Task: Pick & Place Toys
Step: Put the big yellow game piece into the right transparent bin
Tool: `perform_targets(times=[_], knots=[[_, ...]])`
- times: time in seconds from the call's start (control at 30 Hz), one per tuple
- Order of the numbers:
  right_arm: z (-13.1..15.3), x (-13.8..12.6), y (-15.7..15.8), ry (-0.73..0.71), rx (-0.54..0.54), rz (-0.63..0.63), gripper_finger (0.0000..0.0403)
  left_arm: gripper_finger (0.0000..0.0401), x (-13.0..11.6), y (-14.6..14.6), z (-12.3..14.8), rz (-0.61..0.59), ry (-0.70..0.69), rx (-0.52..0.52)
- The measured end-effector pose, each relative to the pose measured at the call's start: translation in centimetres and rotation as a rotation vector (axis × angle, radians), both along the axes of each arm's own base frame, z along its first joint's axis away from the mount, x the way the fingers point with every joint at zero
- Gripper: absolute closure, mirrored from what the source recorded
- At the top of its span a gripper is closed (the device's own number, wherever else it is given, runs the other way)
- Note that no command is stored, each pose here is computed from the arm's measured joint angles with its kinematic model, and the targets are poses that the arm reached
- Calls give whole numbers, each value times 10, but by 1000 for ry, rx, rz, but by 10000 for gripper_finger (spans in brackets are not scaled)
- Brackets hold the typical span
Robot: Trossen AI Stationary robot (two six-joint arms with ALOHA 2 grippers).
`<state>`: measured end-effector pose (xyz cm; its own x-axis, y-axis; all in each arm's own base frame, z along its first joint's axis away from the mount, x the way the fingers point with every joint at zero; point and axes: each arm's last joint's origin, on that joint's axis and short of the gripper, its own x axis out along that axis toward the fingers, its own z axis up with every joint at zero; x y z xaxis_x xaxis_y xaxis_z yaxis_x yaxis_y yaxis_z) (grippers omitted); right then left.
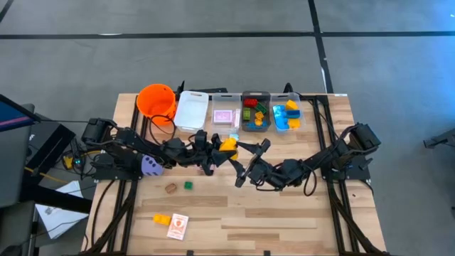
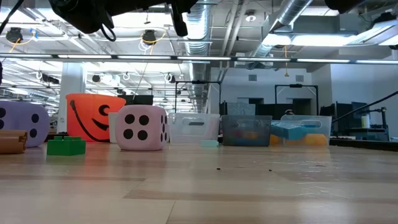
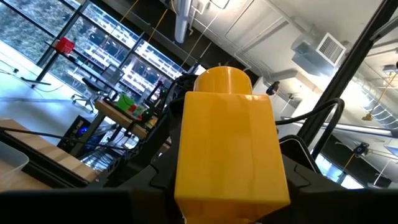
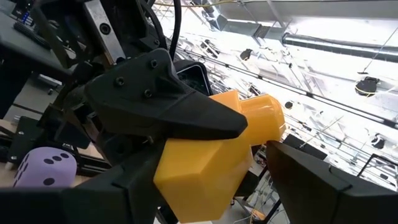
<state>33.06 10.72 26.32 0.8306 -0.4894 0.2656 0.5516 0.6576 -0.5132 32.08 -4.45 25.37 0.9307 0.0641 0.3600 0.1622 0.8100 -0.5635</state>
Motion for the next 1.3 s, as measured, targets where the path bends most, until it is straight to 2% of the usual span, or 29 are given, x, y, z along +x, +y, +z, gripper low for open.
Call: perform_targets(times=[0.67, 0.87, 1.0, 1.13, 1.3], knots=[[0, 1, -5, -24, 42, -23, 137, 271, 0, 0, -2, 4, 16, 1], [-1, 1, -3, 13, 13, -33, 137, 249, 1, 0, -4, 2, 37, 6], [-2, 1, -5, 5, 31, -36, 137, 271, 1, 0, -5, -1, 54, 10], [-1, 2, -5, 7, 26, -36, 137, 271, 1, -1, -5, -15, 53, 18], [-2, 1, -5, 47, -35, -54, 137, 271, 1, -1, -5, -20, 54, 24]])
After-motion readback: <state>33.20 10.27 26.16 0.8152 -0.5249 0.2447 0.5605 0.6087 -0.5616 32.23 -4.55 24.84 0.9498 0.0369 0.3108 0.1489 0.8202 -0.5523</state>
